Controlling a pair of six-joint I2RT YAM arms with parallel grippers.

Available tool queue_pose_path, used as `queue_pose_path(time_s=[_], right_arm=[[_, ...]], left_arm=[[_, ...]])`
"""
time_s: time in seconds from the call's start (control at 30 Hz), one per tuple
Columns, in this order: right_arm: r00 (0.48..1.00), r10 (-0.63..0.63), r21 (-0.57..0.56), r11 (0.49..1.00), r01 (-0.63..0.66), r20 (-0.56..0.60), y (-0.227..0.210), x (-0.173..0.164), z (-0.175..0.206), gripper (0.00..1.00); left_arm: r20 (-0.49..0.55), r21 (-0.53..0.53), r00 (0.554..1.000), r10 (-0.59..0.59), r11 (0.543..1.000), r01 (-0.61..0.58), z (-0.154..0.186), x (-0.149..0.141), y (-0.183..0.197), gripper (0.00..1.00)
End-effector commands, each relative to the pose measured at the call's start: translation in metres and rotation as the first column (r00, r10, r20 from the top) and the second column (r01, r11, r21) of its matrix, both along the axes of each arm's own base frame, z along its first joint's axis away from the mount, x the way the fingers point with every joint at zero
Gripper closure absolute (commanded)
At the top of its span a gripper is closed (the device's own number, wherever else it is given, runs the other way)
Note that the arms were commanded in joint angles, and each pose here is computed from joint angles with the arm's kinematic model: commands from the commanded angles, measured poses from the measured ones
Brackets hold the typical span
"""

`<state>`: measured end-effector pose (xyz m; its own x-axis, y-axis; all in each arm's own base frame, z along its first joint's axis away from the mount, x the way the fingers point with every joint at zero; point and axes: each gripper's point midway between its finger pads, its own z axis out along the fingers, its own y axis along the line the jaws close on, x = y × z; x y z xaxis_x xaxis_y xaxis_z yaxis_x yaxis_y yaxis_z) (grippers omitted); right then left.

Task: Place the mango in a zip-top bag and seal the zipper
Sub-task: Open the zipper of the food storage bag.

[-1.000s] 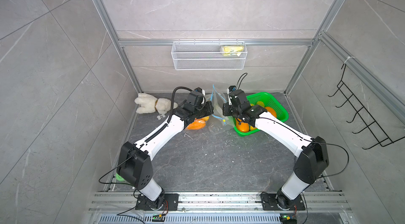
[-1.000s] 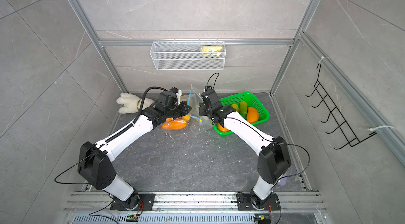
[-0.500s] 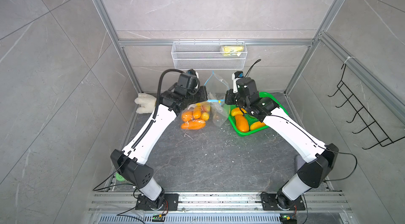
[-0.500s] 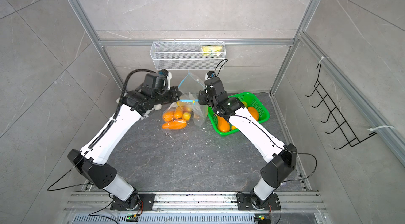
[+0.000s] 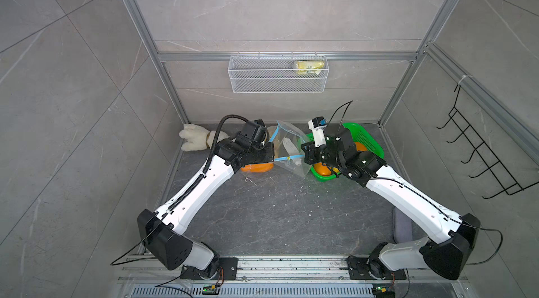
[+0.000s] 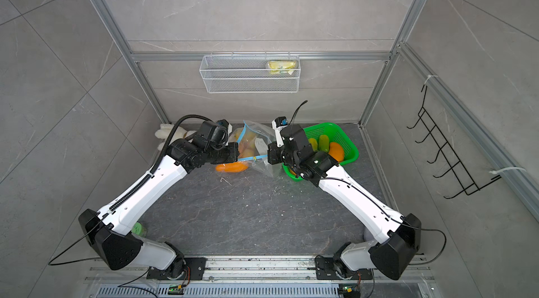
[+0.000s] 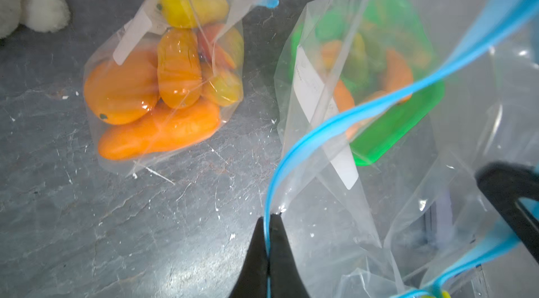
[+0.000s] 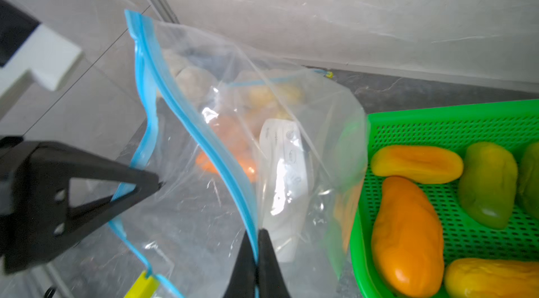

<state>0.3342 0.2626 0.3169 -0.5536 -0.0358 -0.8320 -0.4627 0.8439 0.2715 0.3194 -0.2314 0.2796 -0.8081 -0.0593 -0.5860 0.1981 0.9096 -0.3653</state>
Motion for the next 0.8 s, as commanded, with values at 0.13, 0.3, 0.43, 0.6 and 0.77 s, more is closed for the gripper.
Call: queue_pose_path(time_s=[0.13, 0.3, 0.43, 0.6, 0.77], right_arm=[[0.995, 0.101, 0.154, 0.983, -0.096, -0.021, 0.016, -0.017, 0.014, 1.0], [0.992, 0.114, 0.232, 0.968, -0.098, -0.057, 0.028, -0.014, 0.007, 1.0], [0.991, 0.095, 0.238, 0.969, -0.071, -0.09, 0.031, -0.007, -0.008, 1.0], [0.993, 0.059, 0.228, 0.973, -0.034, -0.103, 0.029, -0.001, -0.019, 1.0], [0.995, 0.03, 0.211, 0.978, -0.008, -0.1, 0.025, 0.003, -0.024, 1.0]], left_arm=[[0.06, 0.008, 0.994, 0.089, 0.996, -0.09, 0.038, -0.019, 0.037, 0.97], [0.085, -0.05, 0.993, 0.085, 0.995, -0.081, 0.048, -0.013, 0.029, 0.74], [0.084, -0.178, 0.996, 0.031, 0.984, -0.015, 0.051, -0.01, 0.004, 0.61], [0.16, -0.334, 0.987, 0.022, 0.942, 0.033, 0.069, -0.016, -0.007, 0.38], [0.263, -0.442, 0.963, 0.057, 0.894, 0.067, 0.091, -0.029, 0.001, 0.24]])
